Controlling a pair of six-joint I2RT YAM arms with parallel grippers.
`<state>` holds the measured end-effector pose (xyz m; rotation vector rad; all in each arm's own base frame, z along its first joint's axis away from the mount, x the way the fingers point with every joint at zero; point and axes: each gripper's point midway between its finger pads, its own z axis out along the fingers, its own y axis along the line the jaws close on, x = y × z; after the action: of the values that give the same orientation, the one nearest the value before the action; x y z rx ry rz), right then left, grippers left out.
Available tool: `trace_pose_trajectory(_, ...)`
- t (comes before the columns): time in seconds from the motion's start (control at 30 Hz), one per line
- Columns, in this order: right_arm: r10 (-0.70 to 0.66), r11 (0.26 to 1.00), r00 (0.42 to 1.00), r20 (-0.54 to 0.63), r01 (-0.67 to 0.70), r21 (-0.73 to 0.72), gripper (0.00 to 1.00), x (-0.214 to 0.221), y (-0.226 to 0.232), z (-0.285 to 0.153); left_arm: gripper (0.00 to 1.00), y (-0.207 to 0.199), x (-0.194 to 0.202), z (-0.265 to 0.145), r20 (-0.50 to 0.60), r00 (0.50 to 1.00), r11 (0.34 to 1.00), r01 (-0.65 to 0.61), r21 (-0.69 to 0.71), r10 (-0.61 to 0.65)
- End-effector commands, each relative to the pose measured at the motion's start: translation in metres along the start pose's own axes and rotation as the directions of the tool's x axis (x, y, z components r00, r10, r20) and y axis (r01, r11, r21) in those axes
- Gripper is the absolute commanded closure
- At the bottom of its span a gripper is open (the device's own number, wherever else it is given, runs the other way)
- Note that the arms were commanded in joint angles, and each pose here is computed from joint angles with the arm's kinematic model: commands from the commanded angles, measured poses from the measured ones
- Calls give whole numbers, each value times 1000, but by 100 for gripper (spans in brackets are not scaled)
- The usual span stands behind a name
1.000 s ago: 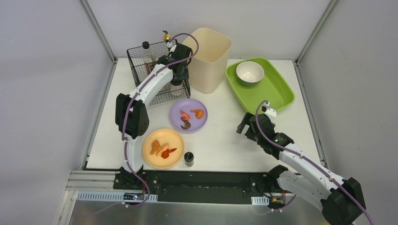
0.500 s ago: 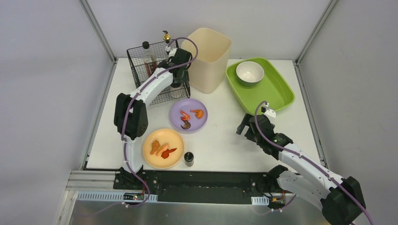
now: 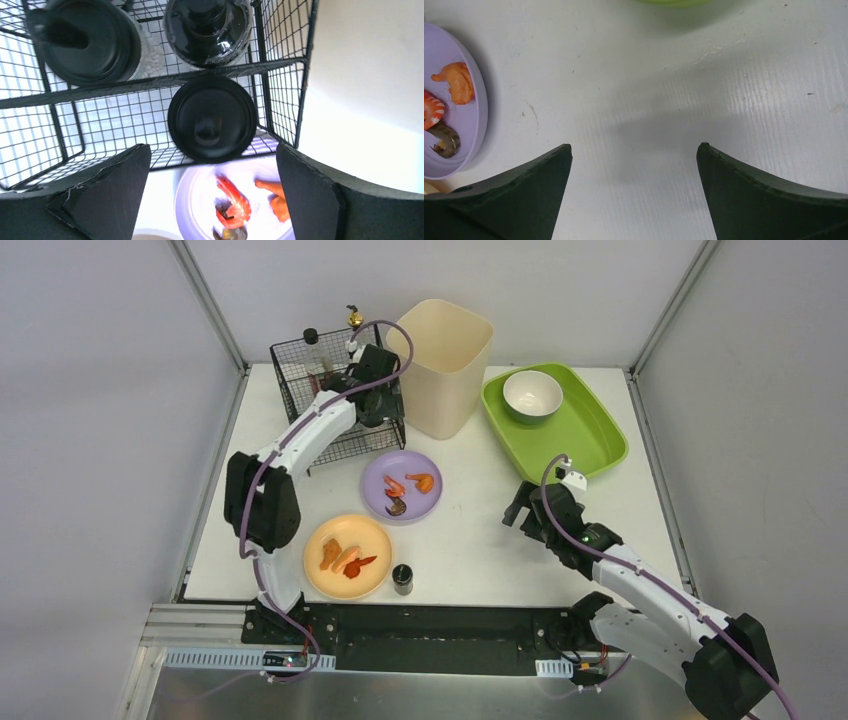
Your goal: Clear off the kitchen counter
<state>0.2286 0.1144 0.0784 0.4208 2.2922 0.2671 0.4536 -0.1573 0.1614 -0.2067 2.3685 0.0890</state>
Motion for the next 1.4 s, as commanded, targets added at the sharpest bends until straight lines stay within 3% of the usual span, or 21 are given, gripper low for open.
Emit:
trace_pose_trajectory(0.0, 1, 1000, 1000, 9, -1, -16, 1, -1, 4, 1, 1, -2, -11, -52, 52, 998, 997, -27, 74, 23)
trace_pose_trajectory(0.3, -7, 1000, 1000, 8, 7, -11, 1, 0, 4, 2, 1, -26, 30, -103, 48, 990, 974, -140, 176, 133)
trace_pose_trajectory(0.7, -18, 999, 1000, -7, 18, -27, 1, 4, 7, 3, 1, -29, 133, -155, -22, 968, 921, -232, 314, 251)
trace_pose_trajectory(1.1, -31, 999, 999, -17, 30, -32, 1, 7, 9, 3, 1, -28, 233, -178, -106, 921, 868, -310, 389, 376)
trace_pose_trajectory(1.37, -39, 999, 999, -25, 38, -38, 1, 10, 11, 4, 1, -21, 264, -195, -100, 921, 865, -310, 395, 375)
